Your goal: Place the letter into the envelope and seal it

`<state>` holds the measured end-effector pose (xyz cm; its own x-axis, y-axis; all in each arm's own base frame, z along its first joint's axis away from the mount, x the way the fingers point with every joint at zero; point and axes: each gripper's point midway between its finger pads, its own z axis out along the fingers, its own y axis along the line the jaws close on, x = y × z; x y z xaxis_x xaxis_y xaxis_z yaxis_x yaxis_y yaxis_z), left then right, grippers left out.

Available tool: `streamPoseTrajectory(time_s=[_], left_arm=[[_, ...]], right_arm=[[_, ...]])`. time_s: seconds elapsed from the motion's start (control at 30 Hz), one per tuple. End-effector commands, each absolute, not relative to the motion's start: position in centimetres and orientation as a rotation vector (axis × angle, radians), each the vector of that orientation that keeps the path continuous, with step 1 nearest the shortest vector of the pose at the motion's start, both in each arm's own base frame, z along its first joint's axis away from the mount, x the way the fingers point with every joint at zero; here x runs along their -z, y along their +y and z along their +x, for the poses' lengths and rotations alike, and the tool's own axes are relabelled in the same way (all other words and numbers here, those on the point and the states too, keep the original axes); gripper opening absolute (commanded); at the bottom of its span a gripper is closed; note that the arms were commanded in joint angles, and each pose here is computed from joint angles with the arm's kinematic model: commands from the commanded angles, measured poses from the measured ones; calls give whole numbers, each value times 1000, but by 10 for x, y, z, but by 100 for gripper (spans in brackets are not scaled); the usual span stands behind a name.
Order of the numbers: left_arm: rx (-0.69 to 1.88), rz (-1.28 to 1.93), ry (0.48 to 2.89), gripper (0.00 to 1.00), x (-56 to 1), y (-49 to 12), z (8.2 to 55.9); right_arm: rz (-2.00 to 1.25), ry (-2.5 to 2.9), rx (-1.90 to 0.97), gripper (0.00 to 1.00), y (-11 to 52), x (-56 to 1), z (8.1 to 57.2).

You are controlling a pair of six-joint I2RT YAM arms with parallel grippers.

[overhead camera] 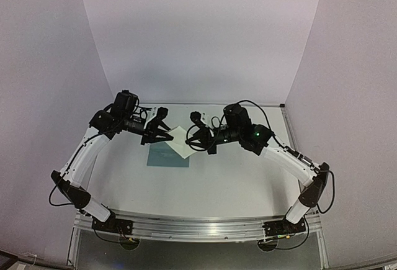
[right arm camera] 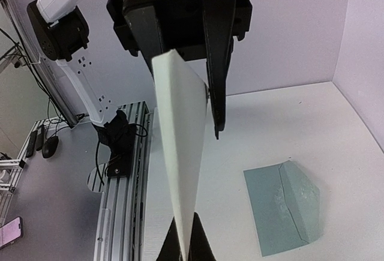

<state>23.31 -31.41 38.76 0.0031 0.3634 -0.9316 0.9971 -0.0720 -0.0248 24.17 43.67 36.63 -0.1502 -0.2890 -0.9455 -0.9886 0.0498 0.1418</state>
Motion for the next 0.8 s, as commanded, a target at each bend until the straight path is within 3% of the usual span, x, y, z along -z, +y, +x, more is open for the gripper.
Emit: streamPoseTrajectory(time_s=[0.0, 0.1, 0.2, 0.27, 0.4, 0.43, 0.53, 0.77], left_arm=[[1136, 1542, 1410, 11, -402, -315, 221], [1133, 1542, 1412, 2, -402, -315, 222], [1134, 1542, 1407, 0, -402, -315, 221], [1136, 1515, 1416, 0, -405, -315, 224], [1141, 1332, 1473, 0, -421, -312, 248], [1143, 1263, 1480, 0, -426, -310, 258], [1199, 1043, 1473, 0, -448, -298, 272], [1313, 920, 1369, 0, -463, -295, 266]], right_arm=[[-1356, 1479, -1121, 0, 440, -381, 242], [-1356, 1467, -1096, 0, 439, -383, 245], [-1342, 1467, -1065, 0, 439, -385, 249], [-1295, 1503, -1039, 6, 438, -387, 258], [-1168, 1595, -1062, 76, 427, -390, 274], [-1124, 1618, -1092, 87, 423, -391, 279], [-1018, 1639, -1264, 89, 415, -396, 287], [-930, 1517, -1403, 92, 425, -411, 293]])
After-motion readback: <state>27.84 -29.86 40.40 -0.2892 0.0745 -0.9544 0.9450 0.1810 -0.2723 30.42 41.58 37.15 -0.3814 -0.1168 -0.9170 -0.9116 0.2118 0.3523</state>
